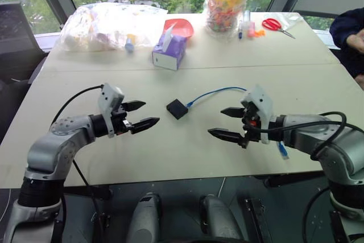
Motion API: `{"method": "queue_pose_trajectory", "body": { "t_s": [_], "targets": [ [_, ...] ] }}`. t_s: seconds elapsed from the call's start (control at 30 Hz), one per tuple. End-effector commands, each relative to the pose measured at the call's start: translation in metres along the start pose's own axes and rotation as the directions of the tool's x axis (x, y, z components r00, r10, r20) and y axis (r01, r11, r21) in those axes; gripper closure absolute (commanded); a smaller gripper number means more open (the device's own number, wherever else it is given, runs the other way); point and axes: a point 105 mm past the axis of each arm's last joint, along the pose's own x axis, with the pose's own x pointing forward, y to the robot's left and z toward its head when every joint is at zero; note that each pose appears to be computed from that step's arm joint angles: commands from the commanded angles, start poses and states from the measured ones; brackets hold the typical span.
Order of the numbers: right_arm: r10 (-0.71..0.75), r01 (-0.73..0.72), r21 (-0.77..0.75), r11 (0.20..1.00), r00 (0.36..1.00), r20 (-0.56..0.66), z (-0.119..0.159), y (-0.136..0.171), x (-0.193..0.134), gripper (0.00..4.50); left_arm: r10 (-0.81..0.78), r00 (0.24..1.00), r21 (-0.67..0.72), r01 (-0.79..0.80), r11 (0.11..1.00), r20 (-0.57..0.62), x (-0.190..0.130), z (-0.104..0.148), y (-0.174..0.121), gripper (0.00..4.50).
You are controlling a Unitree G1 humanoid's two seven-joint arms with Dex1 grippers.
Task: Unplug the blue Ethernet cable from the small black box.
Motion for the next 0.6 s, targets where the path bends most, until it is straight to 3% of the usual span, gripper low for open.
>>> {"method": "queue_pose_trajectory", "body": {
  "t_s": [0.03, 0.6],
  "targets": [
    [0.007, -0.007, -0.037, 0.999, 1.000, 0.014, 0.010, 0.000, -0.002, 0.00, -0.012, 1.000, 0.038, 0.011, 0.999, 0.011, -0.003, 0.010, 0.001, 0.05],
    [0.002, -0.003, -0.153, 0.988, 1.000, -0.010, 0.023, -0.013, -0.003, 0.00, -0.047, 0.999, 0.044, 0.048, 0.998, -0.015, -0.005, 0.010, -0.002, 0.05]
  ]
}}
